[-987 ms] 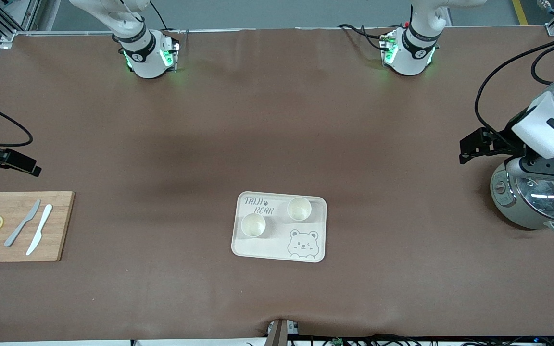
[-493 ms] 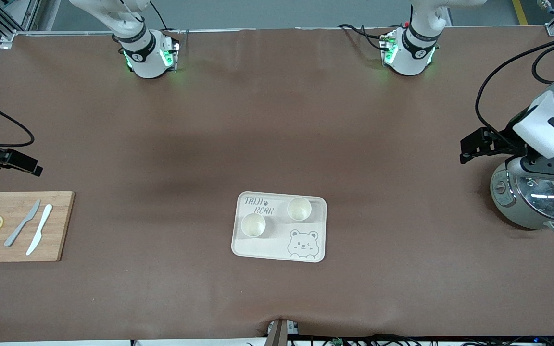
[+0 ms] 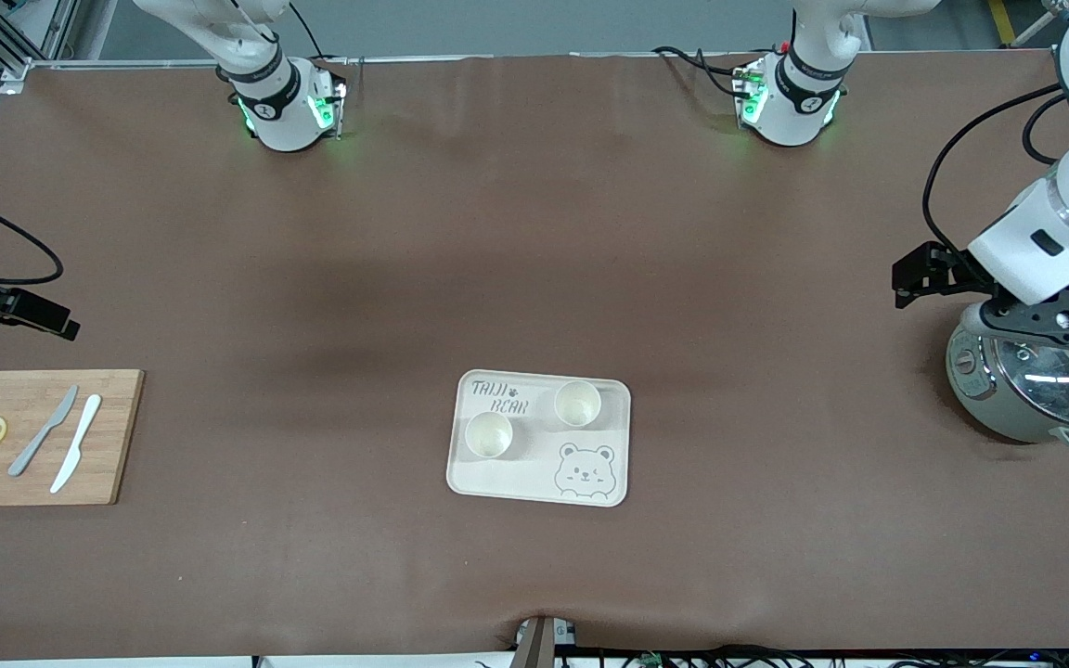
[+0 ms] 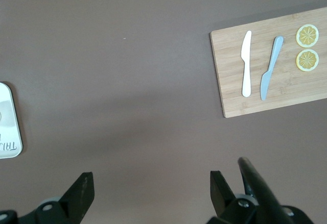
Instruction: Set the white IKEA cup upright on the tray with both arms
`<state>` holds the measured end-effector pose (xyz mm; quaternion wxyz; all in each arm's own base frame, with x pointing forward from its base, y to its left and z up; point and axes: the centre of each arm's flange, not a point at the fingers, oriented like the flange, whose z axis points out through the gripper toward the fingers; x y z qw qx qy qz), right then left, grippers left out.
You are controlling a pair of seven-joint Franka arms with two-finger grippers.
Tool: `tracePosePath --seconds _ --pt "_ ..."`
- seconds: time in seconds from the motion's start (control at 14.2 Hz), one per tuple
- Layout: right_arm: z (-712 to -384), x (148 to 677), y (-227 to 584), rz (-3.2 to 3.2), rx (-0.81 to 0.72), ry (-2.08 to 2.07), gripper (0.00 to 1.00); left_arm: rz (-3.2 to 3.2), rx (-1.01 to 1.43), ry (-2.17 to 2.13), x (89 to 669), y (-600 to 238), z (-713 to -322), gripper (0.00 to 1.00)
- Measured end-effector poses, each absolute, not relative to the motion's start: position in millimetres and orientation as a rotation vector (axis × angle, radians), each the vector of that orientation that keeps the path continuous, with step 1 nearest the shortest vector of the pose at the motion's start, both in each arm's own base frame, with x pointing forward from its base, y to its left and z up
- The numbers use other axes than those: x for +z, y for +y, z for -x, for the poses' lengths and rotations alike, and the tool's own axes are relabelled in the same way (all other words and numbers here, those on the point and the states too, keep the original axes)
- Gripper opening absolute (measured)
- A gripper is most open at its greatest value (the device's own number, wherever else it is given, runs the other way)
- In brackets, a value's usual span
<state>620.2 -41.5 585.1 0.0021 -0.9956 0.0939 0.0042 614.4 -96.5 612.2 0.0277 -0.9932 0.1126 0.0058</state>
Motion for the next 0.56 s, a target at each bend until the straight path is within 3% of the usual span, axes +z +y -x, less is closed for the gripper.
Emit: tracePosePath --seconds 0.56 --pt "-619.8 581.1 -41.7 3.124 0.026 0.295 1.0 3.062 0.073 0.355 605.6 -95.2 -612.2 1.0"
